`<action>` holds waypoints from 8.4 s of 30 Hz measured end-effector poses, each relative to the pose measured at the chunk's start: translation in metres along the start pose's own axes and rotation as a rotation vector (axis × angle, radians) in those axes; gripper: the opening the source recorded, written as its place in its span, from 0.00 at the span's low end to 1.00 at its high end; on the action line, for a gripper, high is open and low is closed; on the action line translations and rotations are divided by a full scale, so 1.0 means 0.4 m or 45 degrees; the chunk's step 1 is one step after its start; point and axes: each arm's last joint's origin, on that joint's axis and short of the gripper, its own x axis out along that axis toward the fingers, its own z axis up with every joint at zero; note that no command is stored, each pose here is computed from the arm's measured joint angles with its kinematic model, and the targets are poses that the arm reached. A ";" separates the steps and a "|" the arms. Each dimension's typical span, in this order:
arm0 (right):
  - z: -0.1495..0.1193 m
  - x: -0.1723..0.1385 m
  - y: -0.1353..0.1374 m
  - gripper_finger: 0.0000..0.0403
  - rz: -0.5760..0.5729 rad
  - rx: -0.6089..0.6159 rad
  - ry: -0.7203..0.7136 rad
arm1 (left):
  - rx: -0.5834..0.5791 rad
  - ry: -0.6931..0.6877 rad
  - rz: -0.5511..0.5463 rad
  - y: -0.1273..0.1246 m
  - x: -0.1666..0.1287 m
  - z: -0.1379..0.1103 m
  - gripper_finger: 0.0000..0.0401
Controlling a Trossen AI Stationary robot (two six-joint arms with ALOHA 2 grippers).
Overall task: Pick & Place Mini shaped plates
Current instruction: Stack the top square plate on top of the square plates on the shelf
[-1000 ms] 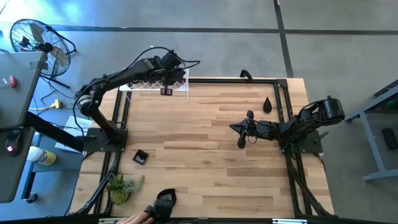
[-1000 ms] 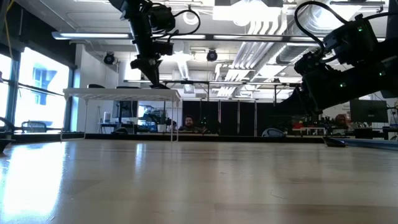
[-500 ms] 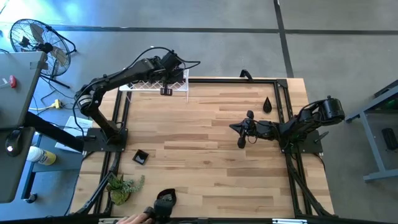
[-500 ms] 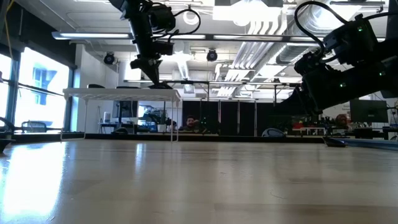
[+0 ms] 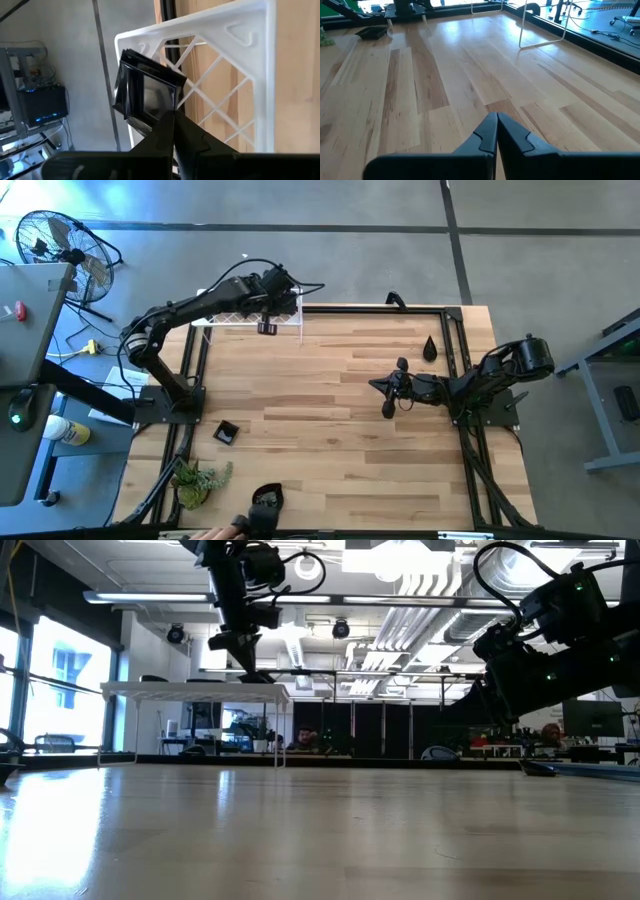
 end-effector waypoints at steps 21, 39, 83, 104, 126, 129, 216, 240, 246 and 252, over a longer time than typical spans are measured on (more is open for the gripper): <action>0.000 0.000 0.000 0.01 0.000 -0.004 0.000 | -0.013 -0.017 0.055 0.007 -0.024 -0.002 0.00; 0.000 0.000 0.001 0.01 0.015 0.000 0.002 | -0.012 -0.086 0.091 0.018 -0.023 0.009 0.02; 0.001 0.000 0.002 0.01 0.031 0.006 -0.001 | -0.372 -0.340 -0.134 0.038 0.067 0.027 0.00; 0.001 0.000 0.003 0.01 0.049 0.003 -0.002 | -0.496 -0.373 -0.139 0.062 0.050 0.018 0.00; 0.005 0.000 0.004 0.00 0.061 0.010 -0.019 | -1.068 -0.111 -0.076 0.089 0.011 0.020 0.35; 0.005 0.000 0.004 0.01 0.062 0.012 -0.021 | -1.056 -0.065 -0.081 0.082 0.032 0.022 0.36; 0.007 0.000 0.005 0.01 0.081 0.012 -0.026 | -1.032 0.018 -0.152 0.079 0.065 0.053 0.06; 0.007 0.000 0.006 0.02 0.091 0.012 -0.024 | -1.011 0.113 0.020 0.104 0.070 0.069 0.01; 0.007 0.000 0.006 0.00 0.090 0.011 -0.024 | -0.988 0.113 -0.001 0.102 0.070 0.069 0.01; 0.007 0.000 0.006 0.01 0.091 0.012 -0.025 | -0.935 0.106 -0.015 0.101 0.070 0.070 0.01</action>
